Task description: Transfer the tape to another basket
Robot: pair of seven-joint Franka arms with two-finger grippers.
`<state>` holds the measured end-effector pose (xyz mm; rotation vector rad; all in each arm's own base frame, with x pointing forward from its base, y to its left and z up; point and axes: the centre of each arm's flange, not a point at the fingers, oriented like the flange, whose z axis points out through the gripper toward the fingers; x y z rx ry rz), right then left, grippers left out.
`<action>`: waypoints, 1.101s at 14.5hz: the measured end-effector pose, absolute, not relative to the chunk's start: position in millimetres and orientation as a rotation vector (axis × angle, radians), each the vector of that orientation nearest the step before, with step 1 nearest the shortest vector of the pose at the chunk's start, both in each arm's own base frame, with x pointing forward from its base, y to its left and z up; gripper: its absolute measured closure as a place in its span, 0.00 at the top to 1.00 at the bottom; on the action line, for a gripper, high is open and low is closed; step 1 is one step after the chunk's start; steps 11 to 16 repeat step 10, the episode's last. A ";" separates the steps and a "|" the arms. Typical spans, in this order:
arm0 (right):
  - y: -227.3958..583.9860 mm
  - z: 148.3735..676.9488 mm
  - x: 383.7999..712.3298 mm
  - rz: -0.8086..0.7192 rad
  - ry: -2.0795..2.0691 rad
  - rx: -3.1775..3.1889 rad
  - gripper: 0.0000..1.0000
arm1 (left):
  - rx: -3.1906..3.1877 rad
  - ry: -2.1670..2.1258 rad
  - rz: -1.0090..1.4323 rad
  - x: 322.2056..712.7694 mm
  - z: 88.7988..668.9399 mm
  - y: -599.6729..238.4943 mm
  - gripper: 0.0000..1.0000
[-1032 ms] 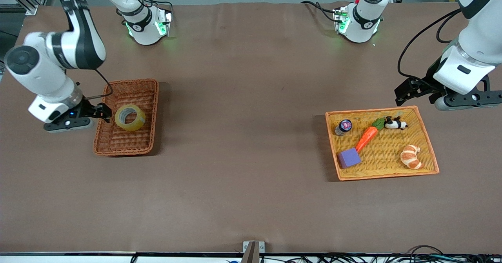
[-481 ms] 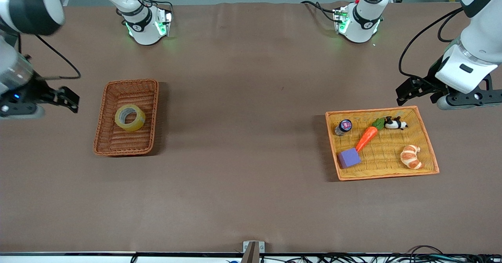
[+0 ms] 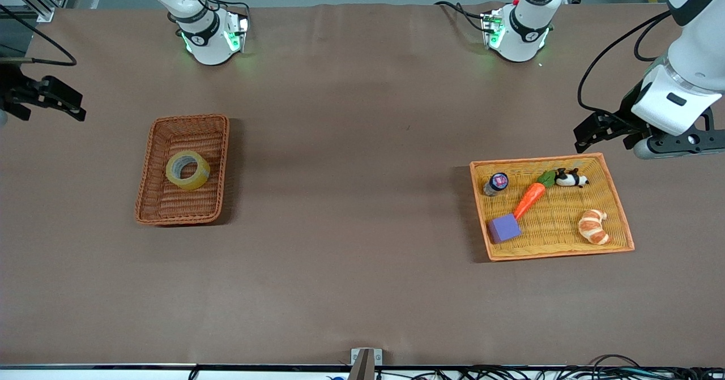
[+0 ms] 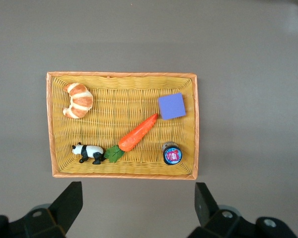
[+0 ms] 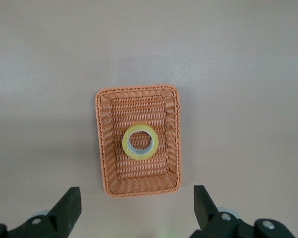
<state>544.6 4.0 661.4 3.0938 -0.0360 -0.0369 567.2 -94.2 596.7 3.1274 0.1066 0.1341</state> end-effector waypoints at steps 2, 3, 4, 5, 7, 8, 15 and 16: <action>4.2 661.1 547.5 -0.015 -0.049 3.095 1.00 | 3.127 0.114 0.139 567.8 598.2 -91.4 1.00; 4.3 660.9 550.6 0.008 -0.052 3.096 1.00 | 3.127 0.118 0.139 568.0 598.2 -89.9 1.00; 4.4 659.8 553.1 0.020 -0.053 3.096 1.00 | 3.126 0.120 0.140 568.2 598.4 -89.1 1.00; 4.3 658.4 554.6 0.022 -0.054 3.096 1.00 | 3.126 0.121 0.141 568.3 599.0 -88.7 1.00; 4.1 656.4 555.8 0.017 -0.055 3.096 1.00 | 3.126 0.121 0.145 568.4 600.1 -88.7 1.00; 4.1 656.2 556.0 0.016 -0.055 3.096 1.00 | 3.125 0.121 0.145 568.4 600.2 -88.7 1.00; 4.1 656.2 556.0 0.016 -0.055 3.096 1.00 | 3.125 0.122 0.145 568.4 600.2 -88.5 1.00; 4.1 656.2 556.0 0.016 -0.055 3.096 1.00 | 3.125 0.122 0.145 568.4 600.2 -88.5 1.00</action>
